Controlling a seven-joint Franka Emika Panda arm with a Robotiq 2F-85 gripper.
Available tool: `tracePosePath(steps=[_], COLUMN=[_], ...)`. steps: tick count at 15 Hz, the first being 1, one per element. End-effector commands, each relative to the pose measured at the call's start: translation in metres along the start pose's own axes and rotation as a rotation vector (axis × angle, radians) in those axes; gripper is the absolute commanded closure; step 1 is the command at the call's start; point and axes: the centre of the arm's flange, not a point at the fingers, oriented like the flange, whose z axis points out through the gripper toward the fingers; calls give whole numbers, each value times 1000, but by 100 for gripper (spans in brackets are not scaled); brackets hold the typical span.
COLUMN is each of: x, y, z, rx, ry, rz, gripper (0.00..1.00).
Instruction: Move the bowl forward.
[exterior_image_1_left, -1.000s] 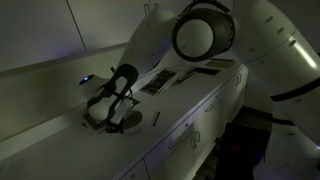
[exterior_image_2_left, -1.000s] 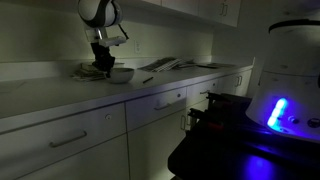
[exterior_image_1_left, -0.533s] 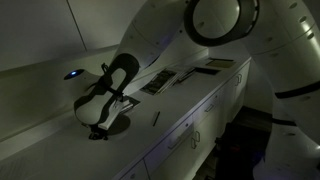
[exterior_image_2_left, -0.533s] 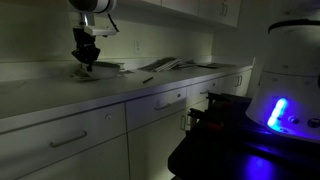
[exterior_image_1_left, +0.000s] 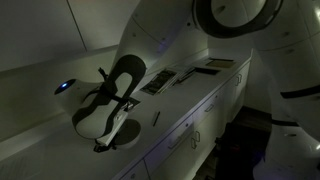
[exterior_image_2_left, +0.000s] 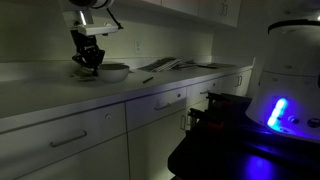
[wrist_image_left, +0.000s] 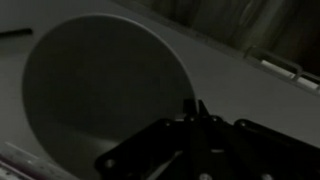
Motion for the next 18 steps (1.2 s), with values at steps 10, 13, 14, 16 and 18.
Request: tracePosePath(steps=[10, 13, 14, 16, 18], x=[-29, -27, -27, -28, -29], y=[38, 42, 43, 43, 45], z=[17, 16, 14, 7, -6], rx=[44, 59, 64, 69, 74], ry=[-22, -16, -18, -20, -1], rz=[194, 207, 210, 214, 218], gripper=[99, 69, 64, 48, 32])
